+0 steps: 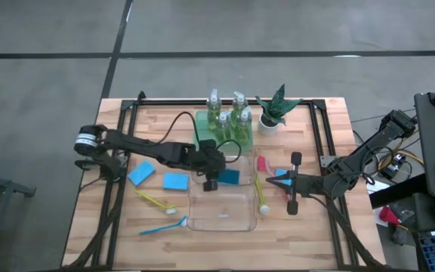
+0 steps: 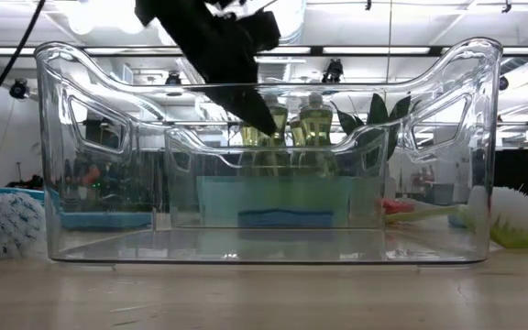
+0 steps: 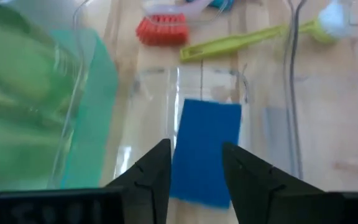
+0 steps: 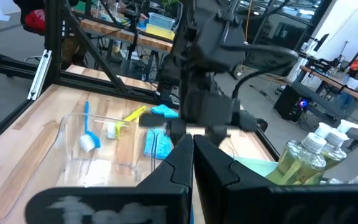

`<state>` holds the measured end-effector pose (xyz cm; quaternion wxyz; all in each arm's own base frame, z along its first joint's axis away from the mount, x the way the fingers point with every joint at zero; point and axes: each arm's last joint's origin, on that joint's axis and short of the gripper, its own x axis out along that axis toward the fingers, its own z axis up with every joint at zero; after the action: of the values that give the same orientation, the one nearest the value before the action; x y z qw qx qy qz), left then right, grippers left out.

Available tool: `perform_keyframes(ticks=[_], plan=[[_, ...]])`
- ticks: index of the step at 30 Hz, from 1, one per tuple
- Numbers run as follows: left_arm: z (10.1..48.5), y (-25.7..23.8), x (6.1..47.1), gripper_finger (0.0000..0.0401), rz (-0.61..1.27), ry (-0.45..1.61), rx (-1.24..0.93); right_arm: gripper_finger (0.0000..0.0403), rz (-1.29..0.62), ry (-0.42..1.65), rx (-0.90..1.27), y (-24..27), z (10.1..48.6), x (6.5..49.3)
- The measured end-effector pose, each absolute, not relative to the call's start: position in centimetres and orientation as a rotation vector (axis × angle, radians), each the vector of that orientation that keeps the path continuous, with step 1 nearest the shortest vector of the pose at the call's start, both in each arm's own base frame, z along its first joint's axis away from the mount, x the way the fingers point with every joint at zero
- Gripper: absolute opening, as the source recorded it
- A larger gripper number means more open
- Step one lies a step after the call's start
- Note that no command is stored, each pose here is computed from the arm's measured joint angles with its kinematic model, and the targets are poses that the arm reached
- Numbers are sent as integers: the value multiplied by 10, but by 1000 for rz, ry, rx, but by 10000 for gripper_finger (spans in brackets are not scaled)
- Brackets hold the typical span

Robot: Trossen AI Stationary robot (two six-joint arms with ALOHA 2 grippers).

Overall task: Pick & Place Kitchen Sink Supplies
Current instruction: Put the blue sponge into the top transparent bin

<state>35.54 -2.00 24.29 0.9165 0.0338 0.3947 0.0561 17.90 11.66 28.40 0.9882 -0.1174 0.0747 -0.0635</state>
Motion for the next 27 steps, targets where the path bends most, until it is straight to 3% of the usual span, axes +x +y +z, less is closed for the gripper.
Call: perform_keyframes(ticks=[8,14,19,27], plan=[[283,-36,310,124,147,963,-49,8,-127,155,-241,116,282,179],[290,-53,271,111,184,1006,-98,8,-127,156,-241,116,281,179],[278,-58,243,107,237,1096,-131,8,-127,156,-241,116,281,179],[220,-60,217,106,287,1226,-192,8,-127,149,-246,116,282,179]])
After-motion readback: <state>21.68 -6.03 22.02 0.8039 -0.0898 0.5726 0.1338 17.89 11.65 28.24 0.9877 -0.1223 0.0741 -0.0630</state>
